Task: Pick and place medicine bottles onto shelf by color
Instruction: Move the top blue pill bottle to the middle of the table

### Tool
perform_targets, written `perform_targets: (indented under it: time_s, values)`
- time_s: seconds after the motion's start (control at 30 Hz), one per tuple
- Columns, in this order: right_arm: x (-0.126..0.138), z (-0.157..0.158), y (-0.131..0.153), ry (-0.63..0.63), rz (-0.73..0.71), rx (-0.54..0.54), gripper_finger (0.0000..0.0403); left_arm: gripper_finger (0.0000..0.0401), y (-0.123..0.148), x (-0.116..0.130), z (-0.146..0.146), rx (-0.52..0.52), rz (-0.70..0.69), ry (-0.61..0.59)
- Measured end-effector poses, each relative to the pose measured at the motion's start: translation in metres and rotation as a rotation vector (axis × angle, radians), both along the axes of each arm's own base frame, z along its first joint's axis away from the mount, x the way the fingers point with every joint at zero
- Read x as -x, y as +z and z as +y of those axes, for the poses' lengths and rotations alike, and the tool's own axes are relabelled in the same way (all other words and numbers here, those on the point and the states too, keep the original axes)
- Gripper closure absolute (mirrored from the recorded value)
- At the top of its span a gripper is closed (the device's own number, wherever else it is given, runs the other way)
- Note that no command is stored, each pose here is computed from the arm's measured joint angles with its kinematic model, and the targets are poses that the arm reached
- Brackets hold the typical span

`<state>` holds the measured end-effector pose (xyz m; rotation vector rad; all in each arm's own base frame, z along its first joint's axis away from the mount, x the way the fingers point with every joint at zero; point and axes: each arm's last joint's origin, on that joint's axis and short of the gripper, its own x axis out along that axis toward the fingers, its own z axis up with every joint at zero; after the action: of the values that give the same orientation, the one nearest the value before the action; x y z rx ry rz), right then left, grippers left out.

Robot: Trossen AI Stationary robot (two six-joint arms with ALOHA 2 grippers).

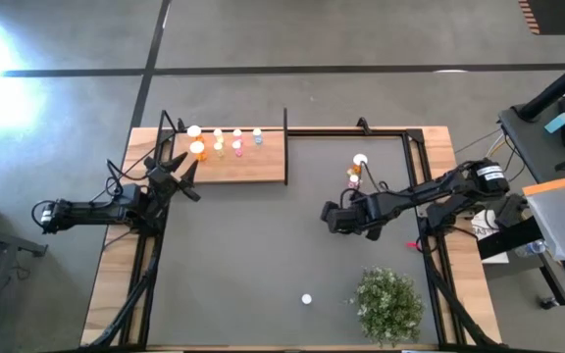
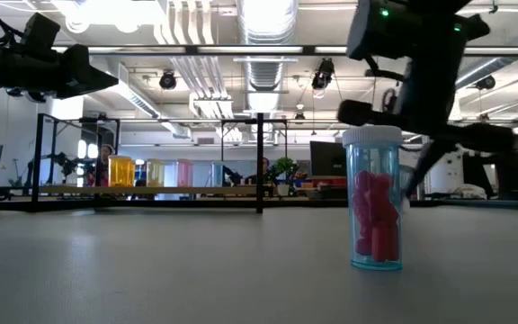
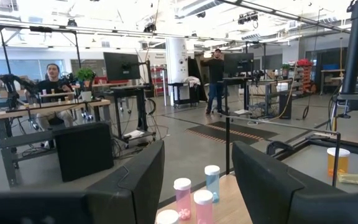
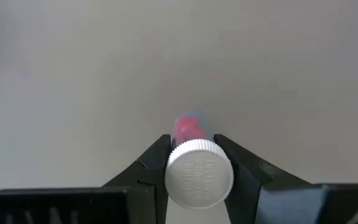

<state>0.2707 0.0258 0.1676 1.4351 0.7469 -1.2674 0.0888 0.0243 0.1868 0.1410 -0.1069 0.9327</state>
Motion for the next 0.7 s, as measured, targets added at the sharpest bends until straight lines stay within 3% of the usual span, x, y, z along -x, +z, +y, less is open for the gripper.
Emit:
perform_targets:
  time_s: [0.4, 0.7]
  values:
    - [-0.068, 0.005, 0.021, 0.266, 0.132, 0.110, 0.0302, 0.0228, 0.000, 0.000, 0.000, 0.000, 0.003, 0.000]
    - [-0.115, -0.001, 0.037, 0.544, 0.141, 0.204, 0.0302, 0.0228, 0.000, 0.000, 0.000, 0.000, 0.004, 0.000]
